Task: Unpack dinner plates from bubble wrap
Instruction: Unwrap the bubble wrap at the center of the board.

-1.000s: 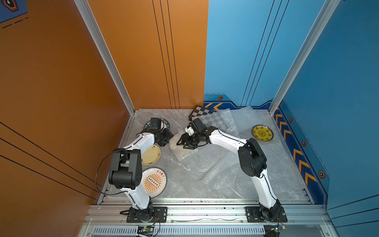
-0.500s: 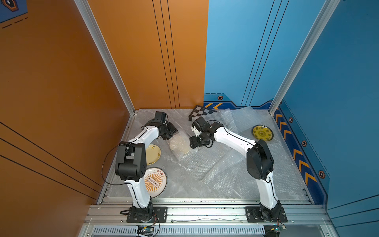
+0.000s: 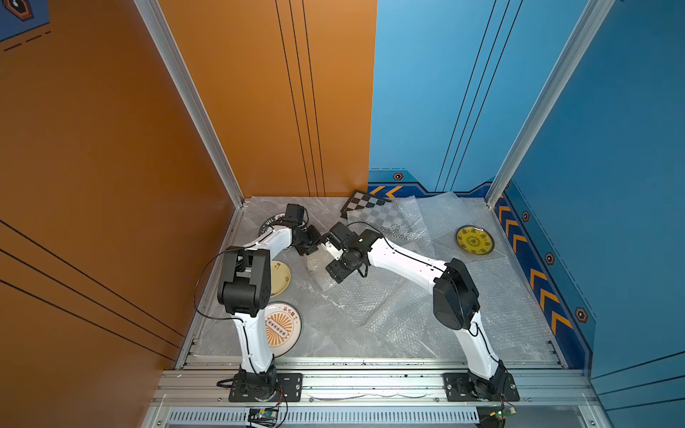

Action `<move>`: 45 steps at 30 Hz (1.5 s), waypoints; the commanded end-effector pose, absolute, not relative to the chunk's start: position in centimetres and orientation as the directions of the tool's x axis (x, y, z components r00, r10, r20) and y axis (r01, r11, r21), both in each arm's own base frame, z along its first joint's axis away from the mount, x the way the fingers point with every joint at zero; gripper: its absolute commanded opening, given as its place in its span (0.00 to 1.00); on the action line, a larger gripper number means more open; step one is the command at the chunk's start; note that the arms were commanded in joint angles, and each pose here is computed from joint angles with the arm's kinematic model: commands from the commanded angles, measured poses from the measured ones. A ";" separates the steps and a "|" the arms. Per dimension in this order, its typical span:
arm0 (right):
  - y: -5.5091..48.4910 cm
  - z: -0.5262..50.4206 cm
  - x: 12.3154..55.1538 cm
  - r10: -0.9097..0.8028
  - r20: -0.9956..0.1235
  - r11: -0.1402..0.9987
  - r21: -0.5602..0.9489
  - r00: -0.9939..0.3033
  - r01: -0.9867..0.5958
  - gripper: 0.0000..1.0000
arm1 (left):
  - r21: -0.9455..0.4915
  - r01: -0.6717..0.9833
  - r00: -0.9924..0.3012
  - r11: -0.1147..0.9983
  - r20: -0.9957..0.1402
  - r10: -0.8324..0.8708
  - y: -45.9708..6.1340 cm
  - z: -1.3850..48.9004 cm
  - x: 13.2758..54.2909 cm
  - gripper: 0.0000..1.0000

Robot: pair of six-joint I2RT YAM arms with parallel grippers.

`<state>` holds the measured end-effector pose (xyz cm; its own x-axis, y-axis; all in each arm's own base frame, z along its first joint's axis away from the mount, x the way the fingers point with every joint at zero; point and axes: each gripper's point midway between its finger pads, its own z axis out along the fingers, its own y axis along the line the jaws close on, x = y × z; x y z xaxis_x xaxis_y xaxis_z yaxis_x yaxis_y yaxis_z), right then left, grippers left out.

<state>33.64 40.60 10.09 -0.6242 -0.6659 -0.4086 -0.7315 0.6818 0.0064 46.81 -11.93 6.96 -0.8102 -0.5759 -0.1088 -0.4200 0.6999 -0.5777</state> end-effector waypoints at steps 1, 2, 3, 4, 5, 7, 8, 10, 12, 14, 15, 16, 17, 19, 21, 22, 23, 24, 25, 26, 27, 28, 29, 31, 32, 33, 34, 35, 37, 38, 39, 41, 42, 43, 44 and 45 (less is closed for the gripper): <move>39.4 9.3 34.7 -0.694 -0.370 0.685 -0.076 -0.617 -0.724 0.79 | -0.583 -0.411 -0.831 0.701 -0.078 -0.551 -12.2 6.4 46.8 0.39; 39.4 9.3 34.9 -0.683 -0.375 0.695 -0.067 -0.627 -0.716 0.78 | -0.583 -0.409 -0.833 0.702 -0.075 -0.548 -12.2 6.3 46.8 0.38; 39.5 9.6 35.2 -0.684 -0.382 0.693 -0.073 -0.621 -0.718 0.78 | -0.583 -0.409 -0.834 0.702 -0.072 -0.546 -12.3 6.1 46.8 0.38; 39.7 9.7 35.3 -0.698 -0.385 0.682 -0.098 -0.604 -0.725 0.76 | -0.581 -0.412 -0.836 0.702 -0.065 -0.545 -12.2 5.9 46.7 0.38; 39.7 9.7 35.5 -0.706 -0.384 0.676 -0.117 -0.595 -0.727 0.76 | -0.580 -0.414 -0.836 0.701 -0.061 -0.545 -12.2 5.7 46.6 0.37; 39.2 9.0 35.9 -0.711 -0.367 0.680 -0.143 -0.600 -0.719 0.74 | -0.580 -0.417 -0.838 0.700 -0.052 -0.543 -12.2 5.3 46.6 0.37; 39.0 8.6 36.0 -0.719 -0.356 0.676 -0.158 -0.597 -0.719 0.73 | -0.579 -0.416 -0.840 0.701 -0.050 -0.540 -12.2 5.2 46.5 0.37; 38.1 7.6 36.6 -0.731 -0.329 0.673 -0.208 -0.597 -0.710 0.72 | -0.581 -0.412 -0.843 0.702 -0.049 -0.536 -12.3 5.1 46.6 0.36; 37.6 6.8 37.3 -0.737 -0.313 0.672 -0.242 -0.599 -0.700 0.70 | -0.578 -0.411 -0.847 0.705 -0.046 -0.530 -12.3 4.9 46.5 0.36; 37.8 6.3 37.7 -0.741 -0.309 0.668 -0.249 -0.596 -0.701 0.69 | -0.572 -0.409 -0.852 0.711 -0.039 -0.522 -12.3 4.8 46.3 0.36; 38.1 6.2 37.9 -0.739 -0.316 0.670 -0.249 -0.595 -0.699 0.68 | -0.571 -0.407 -0.855 0.713 -0.037 -0.518 -12.3 4.8 46.2 0.35; 38.4 6.3 38.0 -0.735 -0.323 0.674 -0.247 -0.596 -0.697 0.67 | -0.569 -0.407 -0.857 0.715 -0.033 -0.514 -12.3 4.7 46.1 0.35; 38.8 6.4 38.2 -0.730 -0.334 0.678 -0.245 -0.596 -0.693 0.65 | -0.565 -0.406 -0.859 0.718 -0.030 -0.510 -12.3 4.7 46.0 0.35; 39.5 7.0 38.8 -0.717 -0.365 0.690 -0.256 -0.593 -0.677 0.52 | -0.562 -0.403 -0.863 0.722 -0.028 -0.504 -12.4 4.6 45.9 0.34; 40.0 8.1 39.6 -0.688 -0.415 0.717 -0.260 -0.596 -0.647 0.29 | -0.558 -0.395 -0.871 0.730 -0.026 -0.491 -12.6 4.5 45.8 0.34; 40.2 8.6 40.1 -0.669 -0.439 0.733 -0.250 -0.600 -0.633 0.20 | -0.554 -0.392 -0.875 0.735 -0.024 -0.484 -12.6 4.4 45.7 0.33; 40.3 9.2 40.5 -0.649 -0.463 0.747 -0.238 -0.603 -0.621 0.11 | -0.547 -0.384 -0.881 0.744 -0.024 -0.472 -12.8 4.3 45.6 0.32; 40.4 9.8 41.0 -0.626 -0.485 0.764 -0.226 -0.610 -0.604 0.02 | -0.536 -0.376 -0.888 0.756 -0.024 -0.459 -12.9 4.1 45.4 0.30; 40.3 10.2 41.6 -0.601 -0.501 0.782 -0.212 -0.622 -0.586 0.00 | -0.523 -0.368 -0.895 0.769 -0.026 -0.446 -13.0 3.9 45.2 0.29; 40.2 10.7 42.1 -0.568 -0.518 0.803 -0.179 -0.640 -0.568 0.00 | -0.510 -0.356 -0.903 0.783 -0.028 -0.429 -13.1 3.8 45.1 0.27; 39.9 11.2 42.6 -0.527 -0.532 0.827 -0.141 -0.663 -0.544 0.00 | -0.498 -0.350 -0.909 0.793 -0.024 -0.416 -13.2 3.5 44.8 0.25; 39.6 11.4 43.0 -0.487 -0.539 0.847 -0.098 -0.688 -0.522 0.00 | -0.487 -0.345 -0.914 0.802 -0.021 -0.406 -13.3 3.3 44.6 0.25; 39.2 11.7 43.5 -0.438 -0.543 0.869 -0.052 -0.717 -0.492 0.00 | -0.473 -0.341 -0.918 0.813 -0.019 -0.396 -13.3 3.0 44.4 0.24; 38.1 11.9 44.4 -0.346 -0.543 0.904 0.026 -0.765 -0.428 0.00 | -0.443 -0.334 -0.926 0.832 -0.009 -0.377 -13.4 2.4 43.8 0.21; 37.5 11.9 44.8 -0.294 -0.538 0.917 0.073 -0.790 -0.392 0.00 | -0.430 -0.330 -0.931 0.841 -0.002 -0.366 -13.5 2.1 43.6 0.19; 37.0 11.8 45.1 -0.223 -0.528 0.928 0.142 -0.819 -0.344 0.00 | -0.416 -0.328 -0.934 0.848 0.005 -0.358 -13.4 1.8 43.3 0.18; 36.2 11.6 45.8 -0.163 -0.518 0.935 0.190 -0.840 -0.299 0.00 | -0.406 -0.324 -0.936 0.854 0.009 -0.351 -13.5 1.6 43.1 0.16; 35.3 11.3 46.3 -0.084 -0.502 0.936 0.257 -0.861 -0.241 0.00 | -0.394 -0.317 -0.941 0.863 0.013 -0.339 -13.5 1.4 42.9 0.15; 34.4 10.7 46.9 0.042 -0.463 0.915 0.374 -0.885 -0.153 0.00 | -0.362 -0.302 -0.948 0.882 0.017 -0.318 -13.5 1.0 42.5 0.13; 34.2 10.6 47.0 0.075 -0.448 0.900 0.414 -0.891 -0.133 0.00 | -0.345 -0.296 -0.951 0.891 0.023 -0.307 -13.4 0.7 42.3 0.13; 34.3 10.7 47.0 0.080 -0.443 0.891 0.433 -0.893 -0.134 0.00 | -0.335 -0.290 -0.954 0.896 0.023 -0.300 -13.4 0.6 42.2 0.12; 34.9 10.8 46.6 0.045 -0.453 0.888 0.427 -0.891 -0.173 0.00 | -0.331 -0.285 -0.956 0.899 0.030 -0.292 -13.6 0.3 42.0 0.12; 35.1 10.9 46.4 0.030 -0.455 0.888 0.421 -0.890 -0.186 0.00 | -0.331 -0.282 -0.957 0.900 0.031 -0.289 -13.6 0.2 42.0 0.12; 35.1 10.8 46.2 0.026 -0.453 0.889 0.418 -0.891 -0.187 0.00 | -0.329 -0.283 -0.957 0.901 0.035 -0.288 -13.7 0.1 42.0 0.12; 35.0 10.7 46.3 0.030 -0.450 0.890 0.419 -0.893 -0.181 0.00 | -0.326 -0.278 -0.959 0.903 0.037 -0.282 -13.8 0.0 41.9 0.11; 35.0 10.7 46.3 0.034 -0.445 0.888 0.425 -0.895 -0.177 0.00 | -0.325 -0.274 -0.960 0.905 0.038 -0.277 -13.8 -0.1 41.8 0.11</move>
